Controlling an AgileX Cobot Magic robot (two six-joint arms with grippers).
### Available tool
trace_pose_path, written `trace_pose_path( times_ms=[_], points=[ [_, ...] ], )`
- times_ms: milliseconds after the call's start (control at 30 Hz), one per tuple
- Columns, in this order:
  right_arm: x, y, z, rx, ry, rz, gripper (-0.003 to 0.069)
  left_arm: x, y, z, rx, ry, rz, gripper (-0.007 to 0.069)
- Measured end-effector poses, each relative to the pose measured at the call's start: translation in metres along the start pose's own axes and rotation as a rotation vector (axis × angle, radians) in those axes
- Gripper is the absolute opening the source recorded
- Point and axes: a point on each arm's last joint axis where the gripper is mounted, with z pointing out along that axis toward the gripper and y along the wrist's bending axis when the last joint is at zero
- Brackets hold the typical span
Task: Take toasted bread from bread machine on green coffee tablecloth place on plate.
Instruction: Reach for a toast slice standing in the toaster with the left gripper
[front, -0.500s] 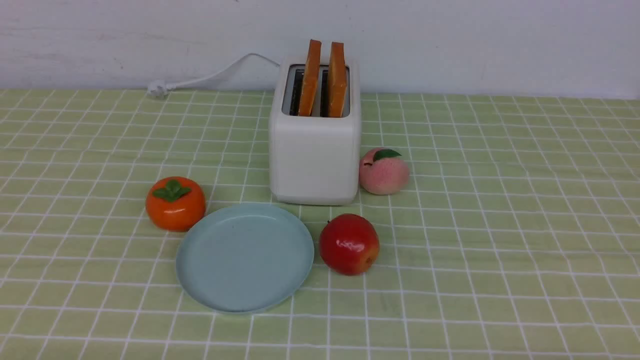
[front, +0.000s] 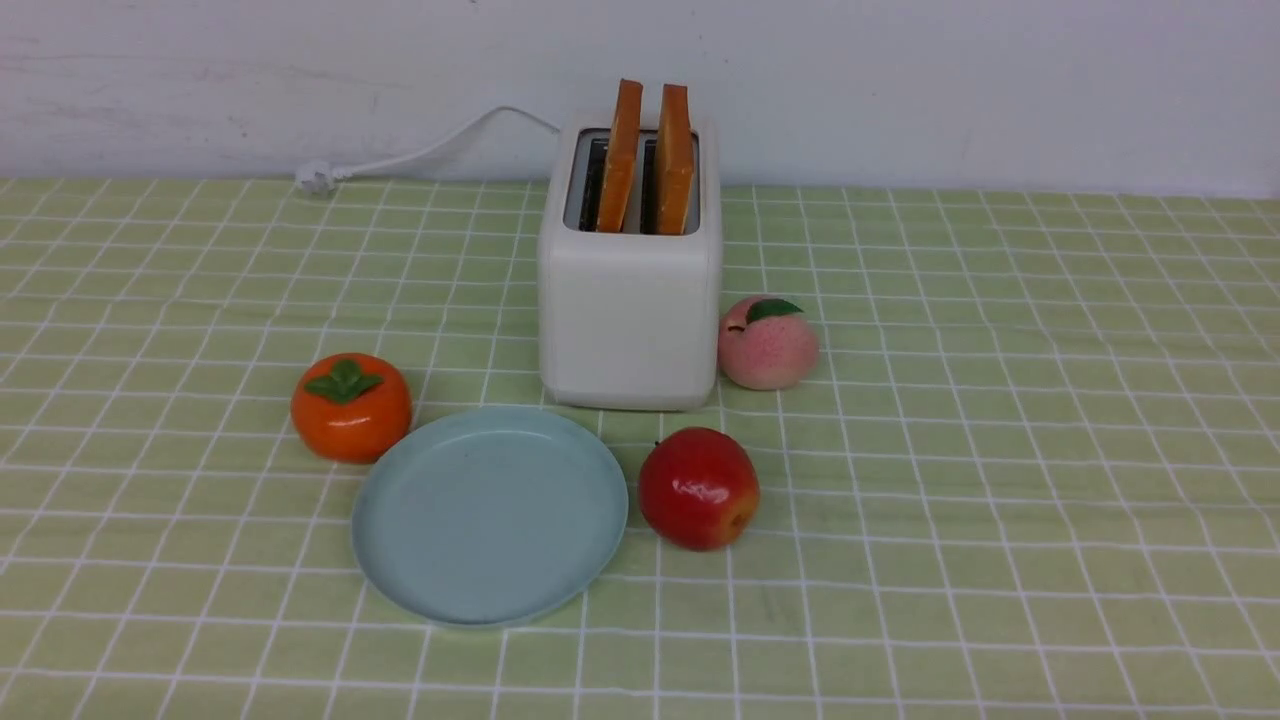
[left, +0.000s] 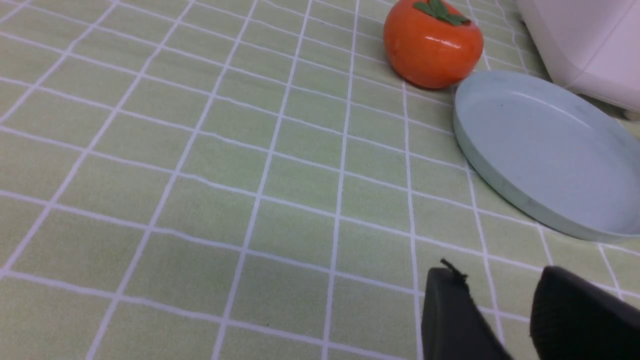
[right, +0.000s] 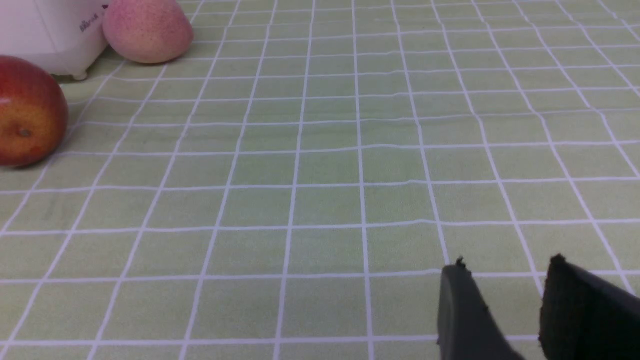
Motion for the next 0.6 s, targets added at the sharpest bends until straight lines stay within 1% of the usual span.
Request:
trace_pose_path(
  times_ms=[400, 500, 533, 600],
  points=[
    [0.0, 0.0, 0.0, 0.0, 0.0, 0.001, 0.024, 0.0, 0.0, 0.0, -0.002, -0.003, 0.006, 0.0238],
    [0.0, 0.0, 0.0, 0.0, 0.0, 0.001, 0.024, -0.004, 0.0, 0.0, -0.002, -0.045, 0.023, 0.0238],
    [0.0, 0.0, 0.0, 0.0, 0.0, 0.001, 0.024, -0.007, 0.0, 0.0, 0.003, -0.073, 0.016, 0.0238],
    [0.0, 0.0, 0.0, 0.0, 0.0, 0.001, 0.024, -0.012, -0.002, -0.001, 0.03, -0.136, -0.061, 0.0238]
  ],
)
